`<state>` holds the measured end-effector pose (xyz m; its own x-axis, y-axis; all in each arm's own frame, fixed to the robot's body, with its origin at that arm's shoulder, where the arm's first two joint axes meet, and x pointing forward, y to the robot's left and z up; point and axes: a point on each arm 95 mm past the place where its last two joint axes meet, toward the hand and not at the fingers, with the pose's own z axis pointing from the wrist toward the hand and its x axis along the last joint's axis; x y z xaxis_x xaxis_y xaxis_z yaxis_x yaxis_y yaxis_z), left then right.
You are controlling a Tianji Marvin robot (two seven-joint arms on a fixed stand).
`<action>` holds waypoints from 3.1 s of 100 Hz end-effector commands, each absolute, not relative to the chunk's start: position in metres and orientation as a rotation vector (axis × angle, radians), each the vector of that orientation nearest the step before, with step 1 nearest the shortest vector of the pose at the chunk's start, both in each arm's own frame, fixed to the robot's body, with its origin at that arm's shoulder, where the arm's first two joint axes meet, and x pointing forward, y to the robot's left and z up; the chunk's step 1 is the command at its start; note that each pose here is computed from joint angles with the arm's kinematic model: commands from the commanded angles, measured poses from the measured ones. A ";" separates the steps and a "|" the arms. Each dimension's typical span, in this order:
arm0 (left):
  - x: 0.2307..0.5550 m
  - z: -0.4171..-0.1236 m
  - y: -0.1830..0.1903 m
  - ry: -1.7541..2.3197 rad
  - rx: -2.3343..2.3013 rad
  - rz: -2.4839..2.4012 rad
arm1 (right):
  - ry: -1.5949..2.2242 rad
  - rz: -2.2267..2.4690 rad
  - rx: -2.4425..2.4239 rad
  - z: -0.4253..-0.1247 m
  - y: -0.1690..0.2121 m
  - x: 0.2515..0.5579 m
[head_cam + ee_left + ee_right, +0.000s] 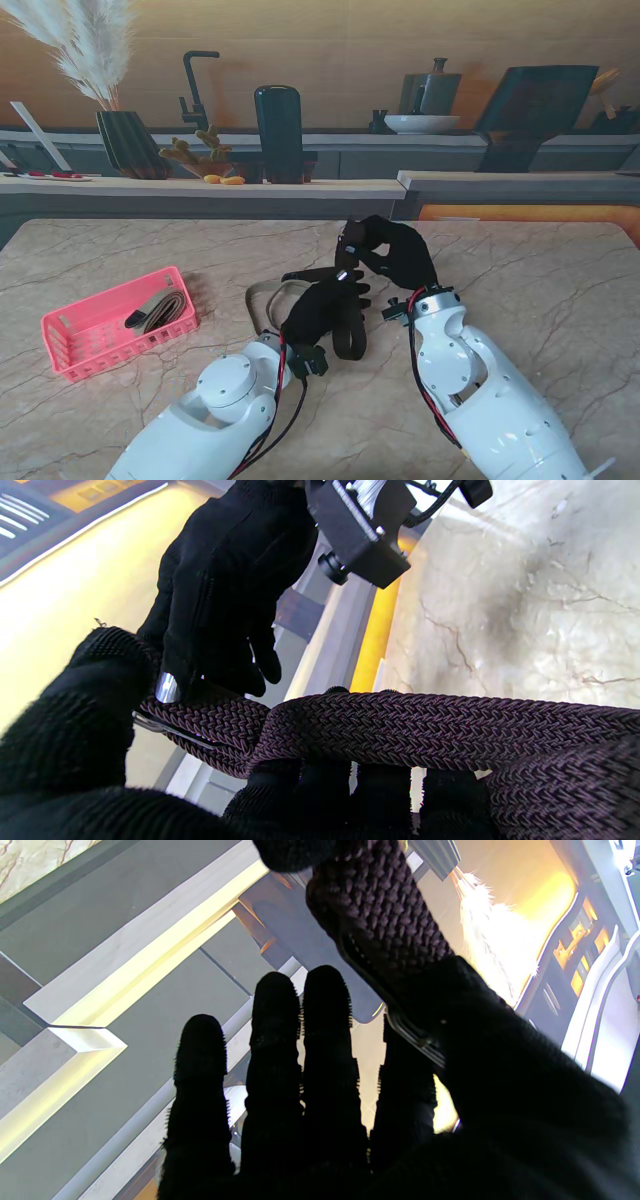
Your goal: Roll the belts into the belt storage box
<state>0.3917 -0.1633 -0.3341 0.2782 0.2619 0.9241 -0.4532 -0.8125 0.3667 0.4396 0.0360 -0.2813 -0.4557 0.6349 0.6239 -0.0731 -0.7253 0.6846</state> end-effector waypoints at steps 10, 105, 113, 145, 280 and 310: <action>0.395 -0.319 -0.167 -0.069 1.931 1.576 | 0.927 2.190 1.318 -0.299 0.037 0.433; 0.403 -0.311 -0.156 0.064 1.877 1.479 | 1.403 2.095 0.947 -0.317 0.035 0.426; 0.403 -0.310 -0.155 0.052 1.878 1.476 | 1.442 2.075 0.926 -0.316 0.034 0.424; 0.405 -0.314 -0.155 -0.118 2.013 1.600 | 1.461 2.048 0.898 -0.296 0.022 0.416; 0.406 -0.339 -0.146 -0.891 1.932 1.803 | 1.654 1.918 0.903 -0.286 0.007 0.419; 0.405 -0.341 -0.146 -0.822 1.913 1.726 | 1.473 2.021 0.840 -0.288 0.014 0.428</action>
